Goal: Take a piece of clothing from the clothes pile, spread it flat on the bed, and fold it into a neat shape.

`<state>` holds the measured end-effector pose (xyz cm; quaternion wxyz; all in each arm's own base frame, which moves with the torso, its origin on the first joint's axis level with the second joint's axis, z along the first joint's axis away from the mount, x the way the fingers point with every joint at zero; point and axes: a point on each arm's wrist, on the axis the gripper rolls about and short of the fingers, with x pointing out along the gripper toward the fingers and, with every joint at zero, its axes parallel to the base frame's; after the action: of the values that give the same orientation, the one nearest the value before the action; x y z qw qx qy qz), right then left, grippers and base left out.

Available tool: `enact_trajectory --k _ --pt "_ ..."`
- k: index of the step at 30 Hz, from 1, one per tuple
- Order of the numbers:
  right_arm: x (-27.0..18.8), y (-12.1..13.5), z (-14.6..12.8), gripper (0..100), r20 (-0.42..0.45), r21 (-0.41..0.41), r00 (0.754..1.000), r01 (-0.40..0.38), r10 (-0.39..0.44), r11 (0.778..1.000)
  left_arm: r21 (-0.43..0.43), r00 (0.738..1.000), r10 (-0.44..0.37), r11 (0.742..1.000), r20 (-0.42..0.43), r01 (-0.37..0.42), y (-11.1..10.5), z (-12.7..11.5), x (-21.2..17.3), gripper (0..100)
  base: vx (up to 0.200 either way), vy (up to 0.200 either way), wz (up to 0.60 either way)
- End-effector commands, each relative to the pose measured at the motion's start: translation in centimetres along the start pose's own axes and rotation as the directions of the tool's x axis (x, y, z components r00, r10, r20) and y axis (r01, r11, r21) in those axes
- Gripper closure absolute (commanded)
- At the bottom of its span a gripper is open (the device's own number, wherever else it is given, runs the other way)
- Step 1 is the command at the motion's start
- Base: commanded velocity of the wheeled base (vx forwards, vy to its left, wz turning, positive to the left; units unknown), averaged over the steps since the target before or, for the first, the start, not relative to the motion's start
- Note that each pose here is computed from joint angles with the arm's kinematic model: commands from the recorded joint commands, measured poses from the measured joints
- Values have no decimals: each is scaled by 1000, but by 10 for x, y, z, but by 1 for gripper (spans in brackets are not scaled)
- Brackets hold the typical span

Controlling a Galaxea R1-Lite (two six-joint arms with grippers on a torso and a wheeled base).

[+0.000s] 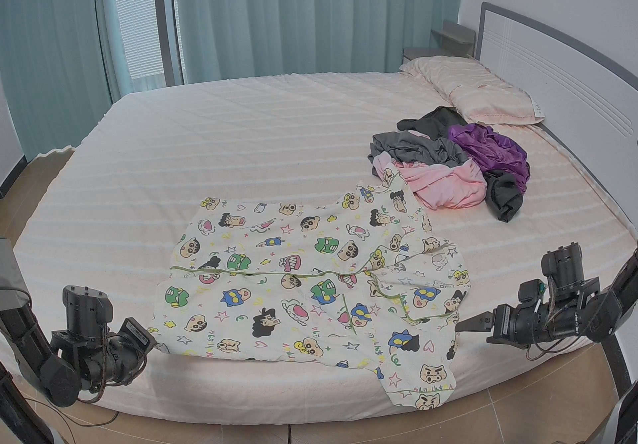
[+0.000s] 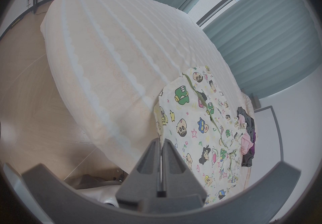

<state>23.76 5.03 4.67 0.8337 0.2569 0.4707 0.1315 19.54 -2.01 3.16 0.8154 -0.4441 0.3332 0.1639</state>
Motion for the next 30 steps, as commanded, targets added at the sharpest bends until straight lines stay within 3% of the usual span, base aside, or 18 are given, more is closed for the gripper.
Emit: enact_trajectory --k 1,12,13,21,26,30 --pt "45 -3 5 0 -83 -7 996 24 -24 1000 -40 999 -35 999 32 36 0 12 -5 100 0 0 0" --pt "94 -8 29 0 -68 -14 996 53 -53 999 -78 998 -43 996 38 46 2 23 -2 100 0 0 0" --pt "96 -8 31 100 -67 -12 996 54 -55 998 -78 998 -43 996 38 46 2 23 -2 100 0 0 0" --pt "102 -4 43 100 -30 -23 999 35 -36 999 -84 998 -45 995 46 48 2 25 -1 100 0 0 0" --pt "98 9 65 100 64 -55 998 17 -14 998 -117 994 -47 991 96 58 2 40 3 100 0 0 0" --pt "99 15 75 100 108 -75 994 24 -16 997 -134 995 -58 989 87 69 2 48 11 100 0 0 0"
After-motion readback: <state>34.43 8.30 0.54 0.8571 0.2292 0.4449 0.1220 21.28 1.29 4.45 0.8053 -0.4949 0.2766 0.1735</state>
